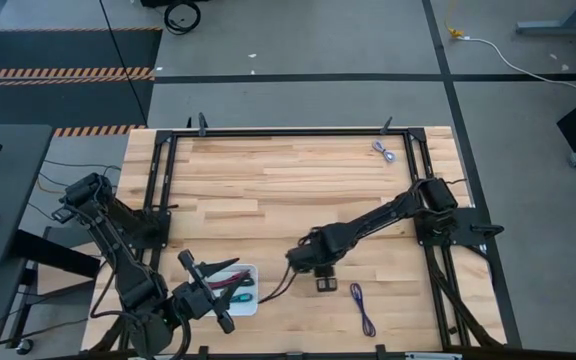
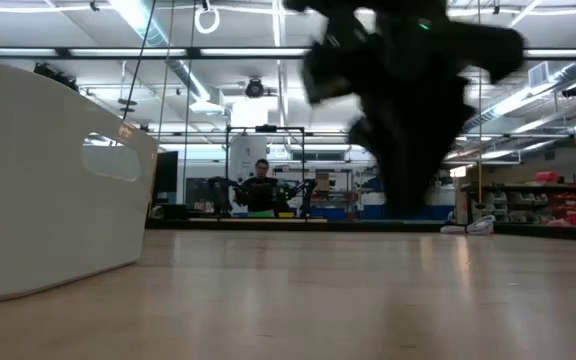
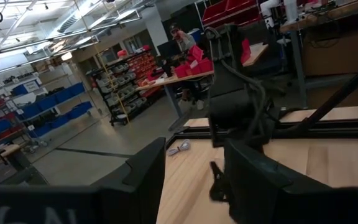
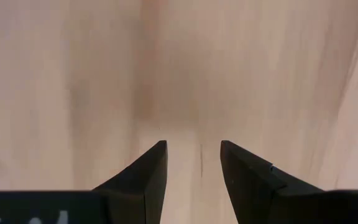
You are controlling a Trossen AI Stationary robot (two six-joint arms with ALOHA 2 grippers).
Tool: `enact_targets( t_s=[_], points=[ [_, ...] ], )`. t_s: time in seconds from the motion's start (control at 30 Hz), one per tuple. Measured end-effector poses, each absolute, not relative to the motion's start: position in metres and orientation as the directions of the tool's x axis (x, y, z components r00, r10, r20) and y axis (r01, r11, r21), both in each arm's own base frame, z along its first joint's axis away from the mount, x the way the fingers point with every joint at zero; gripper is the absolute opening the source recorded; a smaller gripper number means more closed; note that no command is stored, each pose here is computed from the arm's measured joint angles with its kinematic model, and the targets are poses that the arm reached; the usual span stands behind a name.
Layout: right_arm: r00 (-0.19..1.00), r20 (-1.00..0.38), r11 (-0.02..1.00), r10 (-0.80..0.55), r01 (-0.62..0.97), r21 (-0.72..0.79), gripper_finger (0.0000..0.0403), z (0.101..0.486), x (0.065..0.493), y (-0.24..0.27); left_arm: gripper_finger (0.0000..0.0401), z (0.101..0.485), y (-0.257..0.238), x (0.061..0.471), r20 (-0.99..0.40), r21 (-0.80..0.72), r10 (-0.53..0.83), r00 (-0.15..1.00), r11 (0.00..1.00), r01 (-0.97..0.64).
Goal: Pick and place USB-C Cables
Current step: Put the blue charger cable into the white bin
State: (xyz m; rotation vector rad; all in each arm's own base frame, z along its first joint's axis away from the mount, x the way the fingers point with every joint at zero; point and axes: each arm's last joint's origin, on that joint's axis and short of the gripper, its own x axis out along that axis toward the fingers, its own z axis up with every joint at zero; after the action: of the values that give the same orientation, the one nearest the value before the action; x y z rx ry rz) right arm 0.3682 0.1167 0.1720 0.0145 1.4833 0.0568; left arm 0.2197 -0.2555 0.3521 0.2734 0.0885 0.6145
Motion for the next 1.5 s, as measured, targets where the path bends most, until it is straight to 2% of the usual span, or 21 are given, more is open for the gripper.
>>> enact_targets(
  t_s=[0.2,0.33,0.47,0.7,0.9,1.17,1.23,1.5],
  points=[
    [-0.104,-0.994,0.995,-0.019,0.093,-0.029,0.0156,0.168,0.340,0.131,0.0172,0.353,-0.252,0.224,-0.002,0.338,0.588,0.809,0.761,-0.553],
    [-0.171,-0.984,0.988,-0.054,0.134,-0.078,0.0156,0.169,0.324,0.151,0.0172,0.358,-0.244,0.238,-0.012,0.372,0.535,0.845,0.786,-0.493],
    [-0.185,-0.980,0.979,-0.079,0.169,-0.111,0.0156,0.169,0.308,0.177,0.0172,0.364,-0.232,0.257,-0.001,0.399,0.445,0.896,0.821,-0.407],
    [-0.178,-0.980,0.957,-0.091,0.258,-0.135,0.0156,0.169,0.279,0.220,0.0172,0.367,-0.205,0.287,0.015,0.443,0.327,0.945,0.845,-0.299],
    [-0.160,-0.986,0.928,-0.037,0.361,-0.093,0.0156,0.171,0.264,0.243,0.0172,0.367,-0.185,0.304,0.018,0.445,0.267,0.964,0.861,-0.247],
    [0.076,-0.995,0.893,0.064,0.441,0.091,0.0156,0.188,0.268,0.261,0.0172,0.367,-0.164,0.320,0.022,0.408,0.158,0.987,0.900,-0.153],
    [0.102,-0.991,0.888,0.088,0.442,0.125,0.0156,0.189,0.269,0.265,0.0172,0.367,-0.160,0.323,0.019,0.376,0.136,0.991,0.917,-0.133],
    [0.060,-0.997,0.877,0.052,0.474,0.074,0.0156,0.177,0.257,0.271,0.0172,0.364,-0.160,0.324,-0.004,0.241,0.110,0.994,0.965,-0.105]
  ],
)
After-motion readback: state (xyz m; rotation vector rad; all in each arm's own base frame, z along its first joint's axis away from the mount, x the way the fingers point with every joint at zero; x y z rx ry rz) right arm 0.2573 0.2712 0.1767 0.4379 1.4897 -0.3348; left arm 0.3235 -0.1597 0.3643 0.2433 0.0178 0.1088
